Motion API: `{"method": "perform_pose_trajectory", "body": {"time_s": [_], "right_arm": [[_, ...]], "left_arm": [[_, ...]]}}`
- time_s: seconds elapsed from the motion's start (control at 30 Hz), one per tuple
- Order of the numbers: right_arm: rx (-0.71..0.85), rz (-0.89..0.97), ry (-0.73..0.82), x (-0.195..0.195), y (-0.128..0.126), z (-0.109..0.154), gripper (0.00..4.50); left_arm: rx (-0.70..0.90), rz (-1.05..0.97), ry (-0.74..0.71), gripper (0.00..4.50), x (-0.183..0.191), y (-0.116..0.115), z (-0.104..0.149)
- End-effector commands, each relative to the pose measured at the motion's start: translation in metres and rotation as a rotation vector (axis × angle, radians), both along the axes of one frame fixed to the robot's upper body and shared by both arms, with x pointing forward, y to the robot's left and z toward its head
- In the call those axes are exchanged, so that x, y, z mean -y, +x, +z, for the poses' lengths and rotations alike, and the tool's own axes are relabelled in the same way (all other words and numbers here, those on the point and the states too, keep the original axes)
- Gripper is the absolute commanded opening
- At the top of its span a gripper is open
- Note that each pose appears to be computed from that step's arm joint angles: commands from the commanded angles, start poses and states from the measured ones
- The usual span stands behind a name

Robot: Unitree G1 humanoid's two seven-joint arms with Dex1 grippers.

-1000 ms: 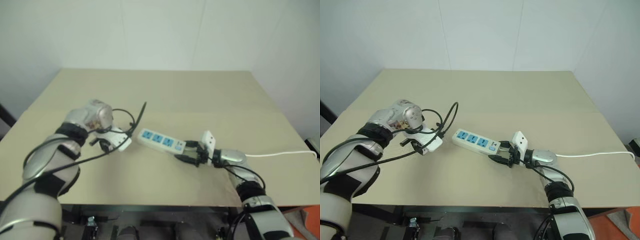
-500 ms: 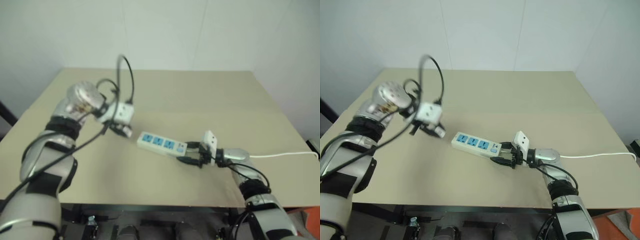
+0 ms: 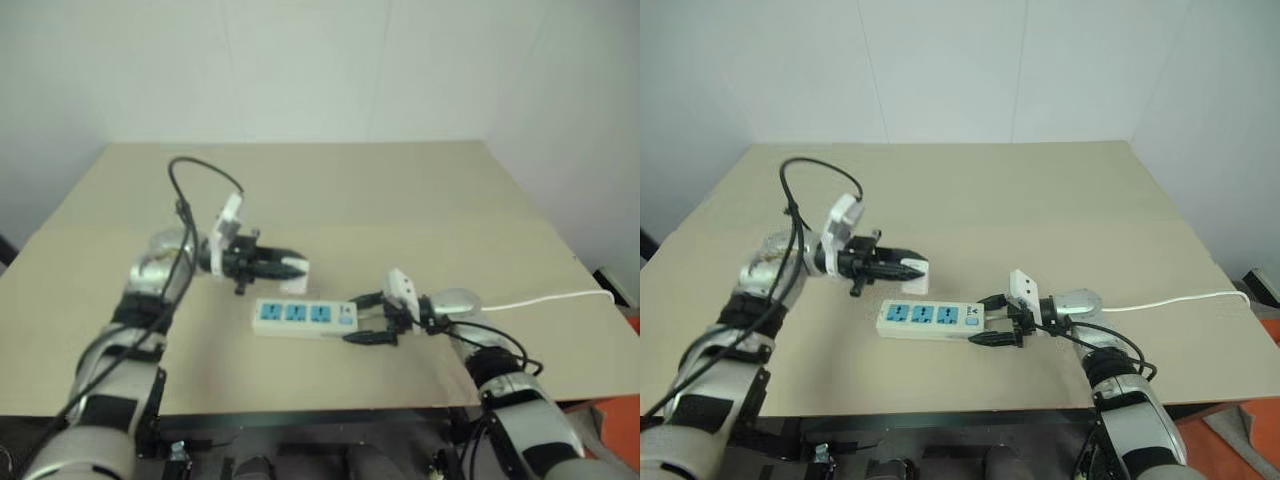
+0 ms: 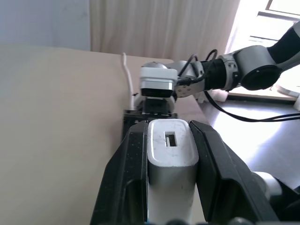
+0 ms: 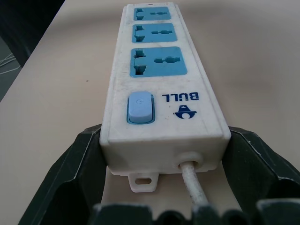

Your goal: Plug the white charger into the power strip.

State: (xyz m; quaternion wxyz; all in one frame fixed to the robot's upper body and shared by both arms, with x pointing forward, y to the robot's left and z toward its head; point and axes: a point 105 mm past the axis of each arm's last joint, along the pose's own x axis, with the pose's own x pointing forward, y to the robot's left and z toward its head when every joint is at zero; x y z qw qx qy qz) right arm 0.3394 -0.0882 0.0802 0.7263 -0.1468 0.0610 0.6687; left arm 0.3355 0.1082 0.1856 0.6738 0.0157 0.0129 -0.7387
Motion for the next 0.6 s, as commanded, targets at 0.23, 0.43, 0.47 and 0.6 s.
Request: {"method": "perform_pose_trajectory", "body": {"time_s": [0.23, 0.43, 0.47, 0.6], "right_arm": [[-0.025, 0.022, -0.038, -0.007, -0.007, -0.017, 3.44], [-0.021, 0.016, -0.034, -0.005, -0.008, -0.016, 3.44], [-0.021, 0.014, -0.036, -0.005, -0.008, -0.016, 3.44], [-0.022, 0.011, -0.038, -0.004, -0.008, -0.017, 3.44]], "left_arm": [[0.069, -0.032, -0.076, 1.01, 0.01, -0.005, -0.012], [0.037, -0.02, -0.071, 1.01, 0.015, 0.004, -0.019], [0.026, -0.019, -0.068, 1.01, 0.016, 0.005, -0.02], [0.013, -0.022, -0.046, 1.01, 0.02, 0.007, -0.027]]}}
